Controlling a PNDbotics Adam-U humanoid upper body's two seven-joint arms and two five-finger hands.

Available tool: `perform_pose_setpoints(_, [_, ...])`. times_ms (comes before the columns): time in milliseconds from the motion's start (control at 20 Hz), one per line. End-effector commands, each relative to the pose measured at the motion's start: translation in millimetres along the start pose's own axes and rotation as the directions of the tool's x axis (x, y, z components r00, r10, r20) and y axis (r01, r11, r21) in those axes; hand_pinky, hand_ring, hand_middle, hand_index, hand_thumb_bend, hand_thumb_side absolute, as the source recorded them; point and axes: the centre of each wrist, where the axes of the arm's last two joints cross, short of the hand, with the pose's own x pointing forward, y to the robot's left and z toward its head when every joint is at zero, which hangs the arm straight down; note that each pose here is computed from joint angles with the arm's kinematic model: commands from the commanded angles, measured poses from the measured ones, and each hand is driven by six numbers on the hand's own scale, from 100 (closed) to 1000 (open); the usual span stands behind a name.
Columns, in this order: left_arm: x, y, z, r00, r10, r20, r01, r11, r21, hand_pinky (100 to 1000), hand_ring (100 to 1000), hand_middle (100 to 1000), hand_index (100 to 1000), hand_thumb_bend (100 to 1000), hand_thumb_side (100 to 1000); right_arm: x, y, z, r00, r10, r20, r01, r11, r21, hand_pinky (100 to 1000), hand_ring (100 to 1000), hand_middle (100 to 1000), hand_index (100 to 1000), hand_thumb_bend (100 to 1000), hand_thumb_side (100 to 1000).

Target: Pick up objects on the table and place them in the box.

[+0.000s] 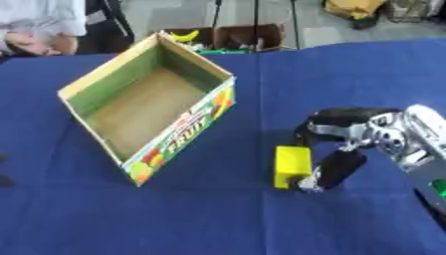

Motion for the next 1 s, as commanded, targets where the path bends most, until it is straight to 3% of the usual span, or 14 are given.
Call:
perform_pose_setpoints(50, [6,1.7,-3,1.000,-0.004,0.026,0.004,1.000,-0.003,443,677,674,901,100,984,3,-14.7,12,1.000,0.005,-0.012,-0.005,0.998,-0.065,738,761,503,649,257,419])
perform_pose_setpoints(200, [6,1.8,-3,1.000,-0.004,0.025,0.004,1.000,-0.002,443,677,674,901,100,983,4,-19.3,16,1.000,-0.018,-0.018,0.015,0.993,-0.115,713,726,476,599,132,384])
perform_pose_setpoints(300, [6,1.9,-3,1.000,-0.005,0.025,0.005,1.000,-0.001,443,677,674,901,100,983,5,-23.9,21,0.999,-0.037,-0.021,0.033,0.986,-0.161,703,708,458,574,100,359])
perform_pose_setpoints(550, [6,2.0,-3,1.000,-0.006,0.023,0.006,1.000,0.000,443,677,674,901,100,984,11,-38.2,33,0.997,-0.078,-0.016,0.070,0.956,-0.287,697,685,421,537,100,309])
perform_pose_setpoints(600, [6,2.0,-3,1.000,-0.006,0.023,0.006,1.000,0.000,443,677,674,901,100,984,14,-42.6,36,0.997,-0.079,-0.012,0.071,0.946,-0.315,697,681,414,530,100,370])
perform_pose_setpoints(650, [6,2.0,-3,1.000,-0.006,0.023,0.006,1.000,-0.001,443,677,674,902,100,984,16,-47.0,39,0.997,-0.078,-0.008,0.071,0.937,-0.341,697,680,411,529,100,309])
perform_pose_setpoints(1000, [6,2.3,-3,1.000,-0.009,0.017,0.009,1.000,-0.007,442,677,674,902,100,984,43,-82.2,49,0.999,-0.038,0.036,0.051,0.871,-0.489,690,658,375,491,100,330])
